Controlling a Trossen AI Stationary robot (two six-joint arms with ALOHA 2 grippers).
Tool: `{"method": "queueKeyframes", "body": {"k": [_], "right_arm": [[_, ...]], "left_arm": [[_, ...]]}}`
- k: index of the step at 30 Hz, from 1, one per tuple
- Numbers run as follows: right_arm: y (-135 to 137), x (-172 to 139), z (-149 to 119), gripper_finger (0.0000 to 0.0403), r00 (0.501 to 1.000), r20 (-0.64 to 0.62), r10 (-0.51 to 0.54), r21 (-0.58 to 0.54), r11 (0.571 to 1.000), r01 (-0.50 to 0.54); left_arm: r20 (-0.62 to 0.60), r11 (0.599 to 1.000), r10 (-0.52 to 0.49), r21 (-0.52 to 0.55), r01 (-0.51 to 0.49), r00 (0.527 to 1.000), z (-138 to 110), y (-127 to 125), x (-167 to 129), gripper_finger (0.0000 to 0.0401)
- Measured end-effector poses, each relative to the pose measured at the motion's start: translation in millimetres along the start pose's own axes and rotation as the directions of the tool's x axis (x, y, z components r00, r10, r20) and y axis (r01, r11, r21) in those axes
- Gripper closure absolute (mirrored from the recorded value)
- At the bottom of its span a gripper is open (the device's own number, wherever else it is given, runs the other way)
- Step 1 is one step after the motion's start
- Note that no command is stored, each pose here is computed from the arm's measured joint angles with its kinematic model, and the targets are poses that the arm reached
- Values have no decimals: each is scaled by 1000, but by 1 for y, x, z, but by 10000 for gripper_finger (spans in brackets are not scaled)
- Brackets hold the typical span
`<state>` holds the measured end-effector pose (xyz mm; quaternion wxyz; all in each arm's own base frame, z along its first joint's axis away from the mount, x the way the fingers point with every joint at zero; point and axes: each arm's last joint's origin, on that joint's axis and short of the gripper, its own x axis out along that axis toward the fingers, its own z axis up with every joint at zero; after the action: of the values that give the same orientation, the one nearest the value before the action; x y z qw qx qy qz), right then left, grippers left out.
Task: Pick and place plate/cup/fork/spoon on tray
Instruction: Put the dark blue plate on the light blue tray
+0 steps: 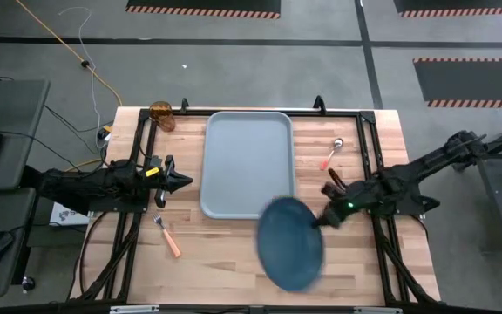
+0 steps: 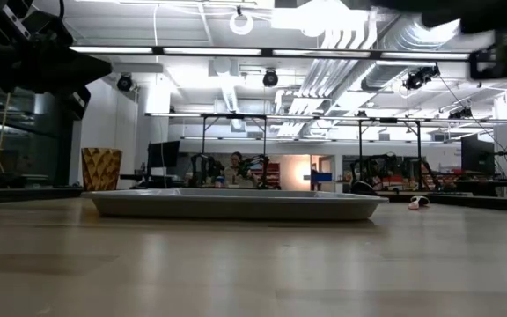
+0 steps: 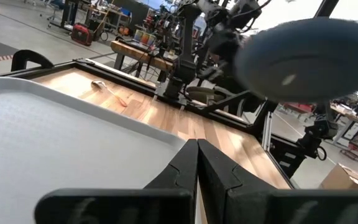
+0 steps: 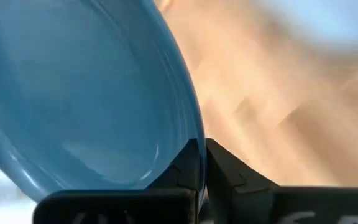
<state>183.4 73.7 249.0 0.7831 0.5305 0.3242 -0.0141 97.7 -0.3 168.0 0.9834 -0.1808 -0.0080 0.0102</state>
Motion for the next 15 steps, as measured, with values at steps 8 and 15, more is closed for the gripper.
{"method": "queueKeyframes", "body": {"k": [8, 15], "right_arm": [[-6, 28, 83, 402, 888, 391, -241, 120, 970, 210], [-32, 46, 159, 402, 778, 328, -535, 182, 844, 504]], "left_arm": [[0, 1000, 0, 0, 0, 1000, 0, 0, 0, 401], [0, 1000, 0, 0, 0, 1000, 0, 0, 0, 401]]}}
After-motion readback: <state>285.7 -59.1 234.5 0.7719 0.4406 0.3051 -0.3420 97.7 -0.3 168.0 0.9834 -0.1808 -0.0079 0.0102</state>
